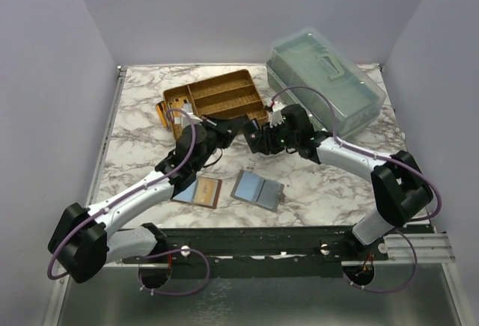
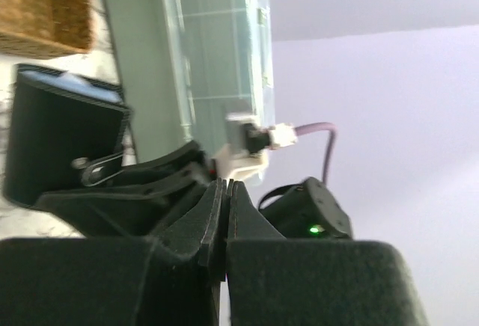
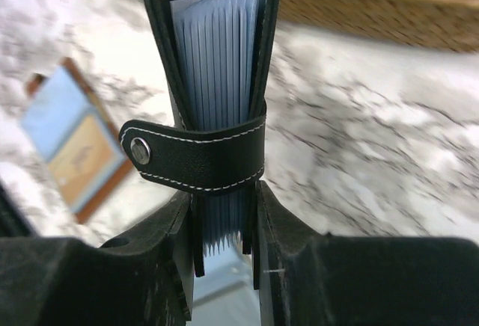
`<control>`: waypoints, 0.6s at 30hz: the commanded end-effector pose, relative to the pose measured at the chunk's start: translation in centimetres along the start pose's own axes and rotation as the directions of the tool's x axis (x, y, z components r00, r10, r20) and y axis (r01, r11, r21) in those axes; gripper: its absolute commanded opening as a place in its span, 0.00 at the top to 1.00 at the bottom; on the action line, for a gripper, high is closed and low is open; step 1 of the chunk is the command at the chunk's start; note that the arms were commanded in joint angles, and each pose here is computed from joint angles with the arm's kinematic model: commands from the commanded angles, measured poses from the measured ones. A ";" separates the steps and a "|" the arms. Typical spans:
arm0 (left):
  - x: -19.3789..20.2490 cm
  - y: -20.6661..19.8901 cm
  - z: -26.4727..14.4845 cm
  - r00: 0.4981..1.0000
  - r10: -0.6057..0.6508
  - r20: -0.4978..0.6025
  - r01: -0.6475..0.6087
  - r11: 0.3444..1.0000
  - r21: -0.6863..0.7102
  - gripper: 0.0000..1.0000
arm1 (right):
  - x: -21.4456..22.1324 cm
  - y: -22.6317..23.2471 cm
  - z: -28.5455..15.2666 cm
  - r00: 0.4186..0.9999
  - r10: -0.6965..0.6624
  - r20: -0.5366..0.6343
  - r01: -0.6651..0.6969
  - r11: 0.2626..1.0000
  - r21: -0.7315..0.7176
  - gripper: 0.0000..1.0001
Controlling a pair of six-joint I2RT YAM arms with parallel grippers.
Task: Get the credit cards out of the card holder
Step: Open the card holder.
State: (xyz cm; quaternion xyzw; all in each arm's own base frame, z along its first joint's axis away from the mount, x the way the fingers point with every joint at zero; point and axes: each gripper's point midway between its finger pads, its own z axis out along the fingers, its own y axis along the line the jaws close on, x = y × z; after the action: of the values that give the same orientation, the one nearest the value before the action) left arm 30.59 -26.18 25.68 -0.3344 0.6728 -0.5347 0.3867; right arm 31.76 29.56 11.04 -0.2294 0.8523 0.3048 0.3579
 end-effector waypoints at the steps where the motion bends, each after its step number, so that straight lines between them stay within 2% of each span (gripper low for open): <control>1: 2.3 -3.2 1.2 0.991 0.065 -0.119 -0.055 0.995 0.089 1.00 | 0.3 0.0 -1.4 0.993 -0.116 0.002 0.116 0.993 -0.013 1.00; 3: 3.4 -3.4 1.4 0.973 0.148 -0.176 -0.128 0.985 0.117 0.99 | 0.9 1.5 -2.5 0.981 -0.194 0.004 0.194 0.975 -0.111 1.00; 4: 3.6 -3.6 1.4 0.966 0.186 -0.179 -0.164 0.978 0.131 0.94 | 1.2 2.0 -3.0 0.971 -0.240 0.001 0.237 0.961 -0.143 1.00; 7: 3.5 -3.6 0.2 0.917 0.353 -0.188 -0.326 0.932 0.161 0.69 | 2.7 2.3 -4.2 0.909 -0.415 -0.039 0.397 0.890 -0.223 1.00; 9: 3.2 -1.9 -0.8 0.875 0.435 -0.212 -0.422 0.900 0.107 0.51 | 3.8 2.0 -4.8 0.864 -0.499 -0.063 0.470 0.846 -0.251 1.00; 11: 2.8 0.6 -1.8 0.835 0.491 -0.247 -0.498 0.866 0.036 0.40 | 4.8 1.6 -5.1 0.850 -0.521 -0.084 0.486 0.835 -0.258 1.00; 13: 1.9 3.5 -2.8 0.827 0.498 -0.259 -0.525 0.850 -0.043 0.36 | 5.7 1.7 -5.1 0.837 -0.540 -0.088 0.497 0.818 -0.288 1.00; 15: 1.6 5.1 -3.7 0.831 0.493 -0.260 -0.523 0.851 -0.058 0.35 | 5.8 1.8 -4.8 0.840 -0.534 -0.095 0.487 0.820 -0.299 1.00; 18: 2.2 6.7 -5.0 0.785 0.557 -0.273 -0.574 0.819 0.020 0.34 | 6.2 2.9 -4.9 0.853 -0.511 -0.103 0.438 0.810 -0.389 1.00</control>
State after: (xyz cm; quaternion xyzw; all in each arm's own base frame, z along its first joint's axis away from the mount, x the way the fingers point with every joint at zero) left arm 27.03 -25.91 24.19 -0.1162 0.7720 -0.4533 0.4302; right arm 25.34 26.21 9.76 -0.4912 0.7632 0.2770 0.3156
